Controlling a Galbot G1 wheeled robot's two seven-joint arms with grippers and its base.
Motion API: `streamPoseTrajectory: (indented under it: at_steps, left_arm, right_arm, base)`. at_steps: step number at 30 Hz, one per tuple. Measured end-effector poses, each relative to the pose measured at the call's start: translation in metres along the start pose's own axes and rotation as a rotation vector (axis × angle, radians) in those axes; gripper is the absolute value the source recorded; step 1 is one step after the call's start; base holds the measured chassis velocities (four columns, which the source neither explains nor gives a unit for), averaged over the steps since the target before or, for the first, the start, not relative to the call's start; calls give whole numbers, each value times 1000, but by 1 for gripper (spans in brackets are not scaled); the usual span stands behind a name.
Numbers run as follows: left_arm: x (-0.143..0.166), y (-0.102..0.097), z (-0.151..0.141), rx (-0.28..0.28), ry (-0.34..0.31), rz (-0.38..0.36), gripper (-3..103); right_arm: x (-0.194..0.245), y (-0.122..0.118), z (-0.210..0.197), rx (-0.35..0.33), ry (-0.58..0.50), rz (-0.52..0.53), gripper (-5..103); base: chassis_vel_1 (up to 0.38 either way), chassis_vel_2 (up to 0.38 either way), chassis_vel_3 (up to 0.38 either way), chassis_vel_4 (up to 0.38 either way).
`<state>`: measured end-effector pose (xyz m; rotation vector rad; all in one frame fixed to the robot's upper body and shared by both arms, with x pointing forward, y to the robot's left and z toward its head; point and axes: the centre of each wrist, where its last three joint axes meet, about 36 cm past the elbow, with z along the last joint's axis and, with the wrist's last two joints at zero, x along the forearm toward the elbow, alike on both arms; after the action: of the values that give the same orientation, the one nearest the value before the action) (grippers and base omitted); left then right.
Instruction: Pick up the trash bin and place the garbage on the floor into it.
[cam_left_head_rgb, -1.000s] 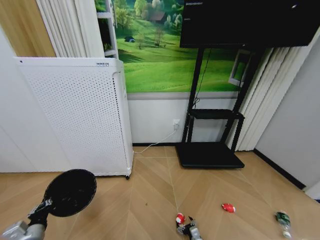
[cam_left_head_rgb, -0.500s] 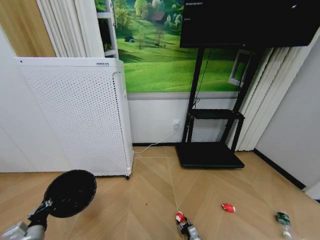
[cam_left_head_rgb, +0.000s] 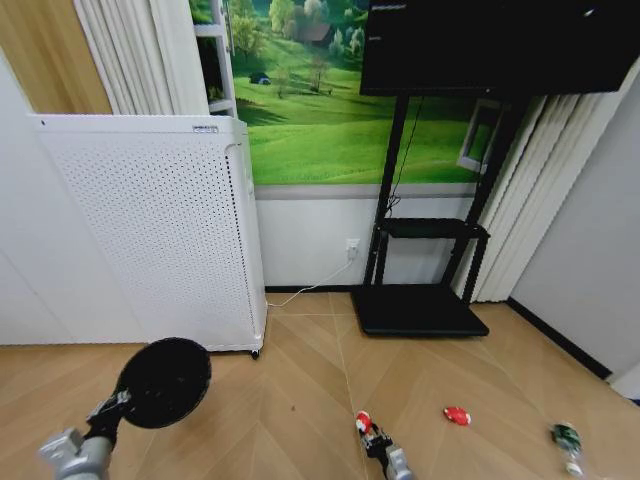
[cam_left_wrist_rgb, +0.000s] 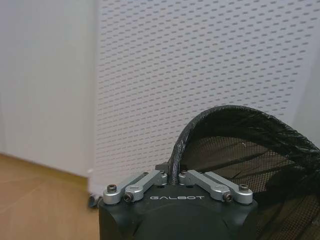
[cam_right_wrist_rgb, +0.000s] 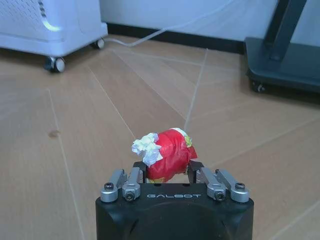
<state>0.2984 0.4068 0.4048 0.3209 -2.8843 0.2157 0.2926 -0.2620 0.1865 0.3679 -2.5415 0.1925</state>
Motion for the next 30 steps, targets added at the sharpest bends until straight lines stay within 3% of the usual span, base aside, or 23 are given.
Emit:
streamPoseTrajectory:
  at_steps: [4, 7, 12, 14, 15, 18, 19, 20, 21, 22, 23, 24, 26, 27, 29, 30]
  left_arm:
    - [-13, -9, -5, -43, -1, 71, 4]
    - [-23, -11, 11, -97, 23, 129, 4]
    - [-39, -19, 43, -85, 63, 209, 4]
    - [-51, -28, 70, -54, 106, 278, 4]
    - [-51, -28, 70, -54, 106, 278, 4]
    - [-73, -47, 95, 37, 155, 341, 4]
    - [-73, -47, 95, 37, 155, 341, 4]
    - [-83, -57, 98, 76, 163, 357, 4]
    - [-93, -70, 102, 114, 169, 371, 4]
    - [-93, -70, 102, 114, 169, 371, 4]
    - [-105, -87, 106, 140, 179, 394, 4]
    - [-105, -87, 106, 140, 179, 394, 4]
    - [-116, -115, 119, 144, 205, 448, 4]
    - [-116, -115, 119, 144, 205, 448, 4]
    - [-116, -143, 134, 128, 239, 511, 4]
    - [-116, -143, 134, 128, 239, 511, 4]
  right_arm:
    - [5, 4, -17, -10, -54, -57, 41]
    - [9, 9, -57, -9, -174, -163, 41]
    - [18, 6, -88, -24, -268, -218, 41]
    - [26, -1, -109, -25, -337, -281, 41]
    - [26, -1, -109, -25, -337, -281, 41]
    - [42, -9, -121, -133, -392, -480, 41]
    - [42, -9, -121, -133, -392, -480, 41]
    - [46, -10, -119, -149, -405, -532, 41]
    - [51, -11, -116, -137, -409, -578, 41]
    - [51, -11, -116, -137, -409, -578, 41]
    - [56, -16, -115, -96, -405, -626, 41]
    - [56, -16, -115, -96, -405, -626, 41]
    - [61, -20, -114, -13, -392, -678, 41]
    - [61, -20, -114, -13, -392, -678, 41]
    - [61, -18, -113, 29, -386, -691, 41]
    - [61, -18, -113, 29, -386, -691, 41]
  base:
    - [0, 0, 0, 0]
    - [0, 0, 0, 0]
    - [0, 0, 0, 0]
    - [0, 0, 0, 0]
    - [0, 0, 0, 0]
    - [0, 0, 0, 0]
    - [0, 0, 0, 0]
    - [0, 0, 0, 0]
    - [0, 0, 0, 0]
    - [0, 0, 0, 0]
    - [0, 0, 0, 0]
    - [0, 0, 0, 0]
    - [0, 0, 0, 0]
    - [0, 0, 0, 0]
    - [0, 0, 0, 0]
    - [0, 0, 0, 0]
